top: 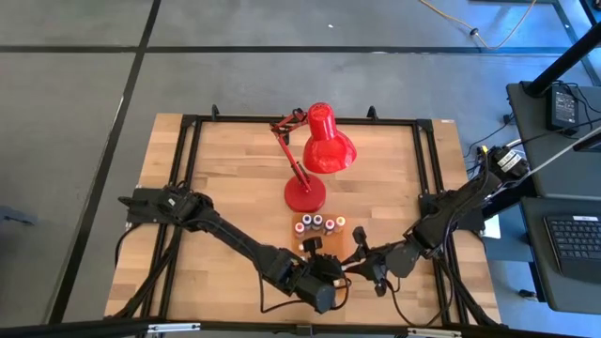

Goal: Pick & Place food coloring
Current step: Put the green food coloring bottle into the orange bin

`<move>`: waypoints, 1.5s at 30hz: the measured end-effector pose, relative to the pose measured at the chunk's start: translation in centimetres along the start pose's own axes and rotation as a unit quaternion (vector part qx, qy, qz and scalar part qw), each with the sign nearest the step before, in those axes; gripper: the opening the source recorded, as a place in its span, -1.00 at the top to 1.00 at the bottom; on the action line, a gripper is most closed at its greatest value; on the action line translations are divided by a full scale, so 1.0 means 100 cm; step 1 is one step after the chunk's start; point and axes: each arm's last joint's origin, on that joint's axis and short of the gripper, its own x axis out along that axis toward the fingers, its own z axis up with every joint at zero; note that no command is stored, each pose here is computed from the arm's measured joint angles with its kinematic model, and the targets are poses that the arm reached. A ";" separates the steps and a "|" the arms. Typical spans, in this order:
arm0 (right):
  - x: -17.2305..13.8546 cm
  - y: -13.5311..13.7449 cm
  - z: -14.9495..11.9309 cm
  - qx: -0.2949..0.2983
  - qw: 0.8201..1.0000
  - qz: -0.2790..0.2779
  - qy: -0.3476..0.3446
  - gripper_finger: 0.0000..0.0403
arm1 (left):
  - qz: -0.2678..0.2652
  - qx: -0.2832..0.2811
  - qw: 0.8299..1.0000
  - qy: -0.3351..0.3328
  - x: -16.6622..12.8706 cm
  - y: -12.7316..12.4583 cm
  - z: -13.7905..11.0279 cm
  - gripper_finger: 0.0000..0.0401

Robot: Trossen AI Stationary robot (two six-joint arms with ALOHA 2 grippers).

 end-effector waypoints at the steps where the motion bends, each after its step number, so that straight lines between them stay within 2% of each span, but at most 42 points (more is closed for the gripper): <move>1: 0.000 0.000 0.000 0.003 1.000 0.000 0.007 0.69 | -0.002 -0.004 1.000 0.006 0.000 0.001 -0.001 0.58; 5: -0.002 -0.005 0.004 0.024 0.998 -0.001 0.050 0.69 | 0.009 -0.004 0.999 0.034 -0.001 0.003 -0.006 0.38; 7: -0.004 -0.009 0.009 0.040 0.997 -0.002 0.071 0.69 | 0.025 0.017 0.997 0.065 -0.005 0.008 -0.012 0.29; 9: -0.005 -0.013 0.013 0.054 0.994 0.003 0.095 0.69 | 0.061 0.025 0.994 0.085 -0.015 0.015 -0.016 0.23; 11: -0.005 -0.015 0.015 0.063 0.991 0.010 0.122 0.68 | 0.121 0.029 0.989 0.082 -0.030 0.024 -0.018 0.19; 16: -0.005 -0.029 0.020 0.101 0.975 0.010 0.197 0.68 | 0.222 0.032 0.973 0.050 -0.055 0.032 -0.032 0.15; 19: 0.001 -0.037 0.023 0.116 0.965 -0.001 0.236 0.68 | 0.247 0.042 0.967 0.039 -0.059 0.030 -0.047 0.16; 23: 0.017 -0.044 0.030 0.149 0.948 0.027 0.280 0.68 | 0.256 0.040 0.963 0.069 -0.049 0.032 -0.068 0.18; 26: 0.032 -0.045 0.029 0.157 0.929 0.041 0.334 0.68 | 0.246 0.035 0.963 0.107 -0.036 0.033 -0.086 0.18; 29: 0.046 -0.044 0.028 0.156 0.907 0.044 0.388 0.68 | 0.212 0.022 0.965 0.153 -0.024 0.030 -0.102 0.17; 31: 0.056 -0.041 0.030 0.148 0.898 0.046 0.412 0.68 | 0.177 0.028 0.965 0.192 -0.018 0.027 -0.113 0.16; 34: 0.069 -0.041 0.038 0.151 0.884 0.066 0.437 0.68 | 0.089 0.042 0.966 0.239 -0.011 0.016 -0.124 0.16; 36: 0.077 -0.040 0.041 0.150 0.879 0.067 0.447 0.68 | 0.058 0.042 0.962 0.263 -0.013 0.011 -0.128 0.17; 45: 0.103 -0.035 0.034 0.150 0.862 0.061 0.480 0.68 | 0.052 0.075 0.962 0.258 -0.025 0.000 -0.137 0.16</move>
